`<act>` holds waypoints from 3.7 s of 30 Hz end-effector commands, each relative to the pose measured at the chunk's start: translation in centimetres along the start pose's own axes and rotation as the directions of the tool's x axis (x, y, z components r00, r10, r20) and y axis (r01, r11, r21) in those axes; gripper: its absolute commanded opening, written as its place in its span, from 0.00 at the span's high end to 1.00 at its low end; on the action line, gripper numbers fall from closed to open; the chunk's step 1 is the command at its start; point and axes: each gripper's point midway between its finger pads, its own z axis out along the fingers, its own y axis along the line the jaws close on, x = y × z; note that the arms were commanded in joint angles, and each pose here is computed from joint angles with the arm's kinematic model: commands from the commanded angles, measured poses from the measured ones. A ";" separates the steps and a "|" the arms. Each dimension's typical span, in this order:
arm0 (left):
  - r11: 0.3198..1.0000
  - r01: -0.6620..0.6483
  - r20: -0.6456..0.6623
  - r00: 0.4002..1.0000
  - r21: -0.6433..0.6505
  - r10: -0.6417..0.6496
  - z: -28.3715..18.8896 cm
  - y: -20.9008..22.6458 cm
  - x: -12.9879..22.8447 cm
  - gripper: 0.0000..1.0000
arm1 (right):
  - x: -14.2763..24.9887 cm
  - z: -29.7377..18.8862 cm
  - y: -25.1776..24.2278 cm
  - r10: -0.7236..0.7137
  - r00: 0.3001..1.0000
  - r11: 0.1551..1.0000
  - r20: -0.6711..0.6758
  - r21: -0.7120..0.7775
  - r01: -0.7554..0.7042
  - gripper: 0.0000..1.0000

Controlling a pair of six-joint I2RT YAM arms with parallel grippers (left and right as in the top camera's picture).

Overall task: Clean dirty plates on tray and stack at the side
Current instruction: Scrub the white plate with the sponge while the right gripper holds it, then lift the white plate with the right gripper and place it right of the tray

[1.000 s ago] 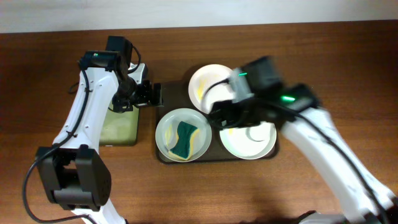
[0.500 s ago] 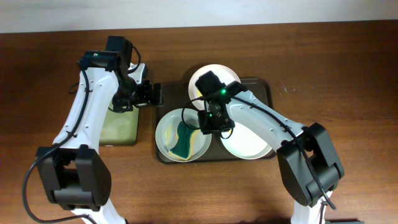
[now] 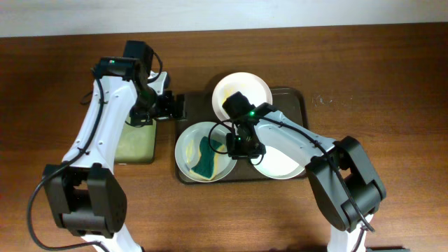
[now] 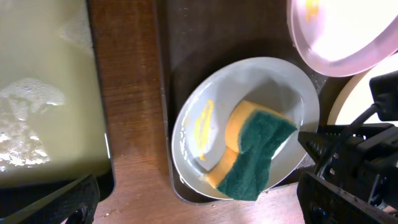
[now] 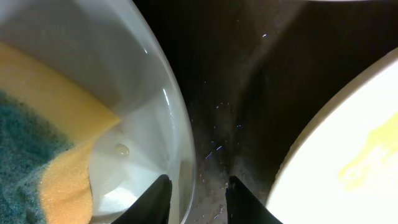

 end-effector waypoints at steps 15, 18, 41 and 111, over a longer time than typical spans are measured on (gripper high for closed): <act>0.942 -0.192 -0.160 0.957 0.275 0.242 6.5 -5.0 6.7 0.44 | 0.1 0.4 -0.1 0.068 0.998 0.997 -0.016 -0.018 -0.069 0.96; 0.928 -0.198 -0.173 0.950 0.314 0.261 8.3 -5.7 8.2 0.43 | -0.3 0.2 -0.8 0.089 0.996 0.996 -0.013 -0.018 -0.089 0.96; 0.978 -0.208 -0.076 0.975 0.003 0.208 13.9 -2.3 7.1 0.96 | -0.2 0.2 -0.8 0.089 0.996 0.996 -0.017 -0.019 -0.089 0.96; 0.884 0.445 0.361 0.856 -0.145 -0.371 -2.1 12.0 -0.3 1.00 | -12.7 -22.0 -5.1 -0.169 0.869 0.976 0.465 -0.046 0.214 0.96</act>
